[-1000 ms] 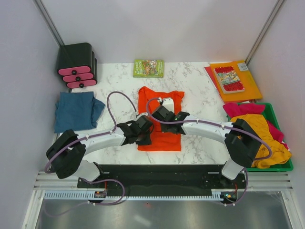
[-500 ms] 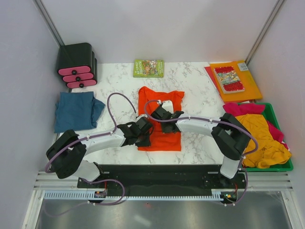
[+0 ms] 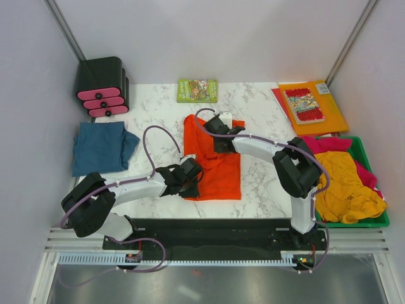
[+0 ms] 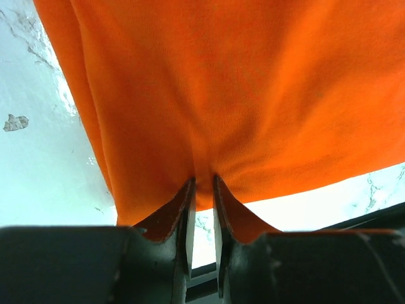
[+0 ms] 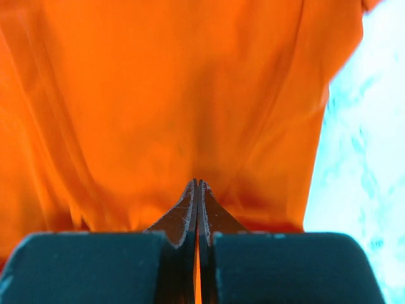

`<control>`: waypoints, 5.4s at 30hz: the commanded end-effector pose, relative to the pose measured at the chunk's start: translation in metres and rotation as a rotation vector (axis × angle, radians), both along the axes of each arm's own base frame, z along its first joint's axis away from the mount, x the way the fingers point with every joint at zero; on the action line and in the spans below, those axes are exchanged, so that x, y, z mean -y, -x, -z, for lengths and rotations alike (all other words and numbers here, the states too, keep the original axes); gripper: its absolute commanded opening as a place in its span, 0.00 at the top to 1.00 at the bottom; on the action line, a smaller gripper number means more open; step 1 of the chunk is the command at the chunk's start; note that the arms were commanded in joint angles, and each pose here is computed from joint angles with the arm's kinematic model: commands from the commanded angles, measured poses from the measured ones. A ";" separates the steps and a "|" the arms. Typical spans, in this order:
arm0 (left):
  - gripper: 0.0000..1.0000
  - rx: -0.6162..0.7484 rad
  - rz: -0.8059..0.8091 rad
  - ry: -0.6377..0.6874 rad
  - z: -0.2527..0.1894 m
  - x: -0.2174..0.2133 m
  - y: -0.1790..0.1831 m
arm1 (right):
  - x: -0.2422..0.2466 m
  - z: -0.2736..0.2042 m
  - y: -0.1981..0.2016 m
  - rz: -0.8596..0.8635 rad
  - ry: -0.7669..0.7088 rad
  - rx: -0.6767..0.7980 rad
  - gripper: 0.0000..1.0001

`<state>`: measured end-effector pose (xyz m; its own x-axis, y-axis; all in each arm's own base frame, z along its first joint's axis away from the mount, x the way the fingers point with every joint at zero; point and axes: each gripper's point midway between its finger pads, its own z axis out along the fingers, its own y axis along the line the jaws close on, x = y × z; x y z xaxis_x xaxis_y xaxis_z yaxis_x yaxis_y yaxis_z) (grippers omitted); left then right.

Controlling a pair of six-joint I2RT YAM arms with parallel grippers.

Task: Fold and stack the t-shirts
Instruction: Fold the folded rectangular tshirt in 1/3 of the way, then grab one side of the 2/3 rectangular tshirt with both arms

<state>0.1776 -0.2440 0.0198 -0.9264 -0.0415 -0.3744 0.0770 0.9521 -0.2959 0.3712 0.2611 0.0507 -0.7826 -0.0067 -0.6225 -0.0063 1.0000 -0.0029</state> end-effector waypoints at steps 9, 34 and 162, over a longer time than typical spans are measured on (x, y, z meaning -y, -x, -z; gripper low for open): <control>0.62 0.132 -0.037 0.038 -0.031 -0.001 -0.015 | -0.015 -0.088 -0.031 -0.062 -0.155 0.199 0.97; 0.94 0.165 -0.010 -0.022 -0.022 0.028 -0.113 | 0.022 0.017 0.112 -0.115 -0.079 -0.040 1.00; 0.98 -0.028 -0.073 0.020 0.019 -0.038 0.015 | 0.079 0.071 0.221 0.090 -0.179 -0.192 0.92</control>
<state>0.1788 -0.2184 0.0158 -0.9042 -0.1772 -0.3887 -0.0176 0.9245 -0.3807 0.1811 0.2042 0.0152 -0.8082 0.2055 -0.5519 0.0744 0.9652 0.2506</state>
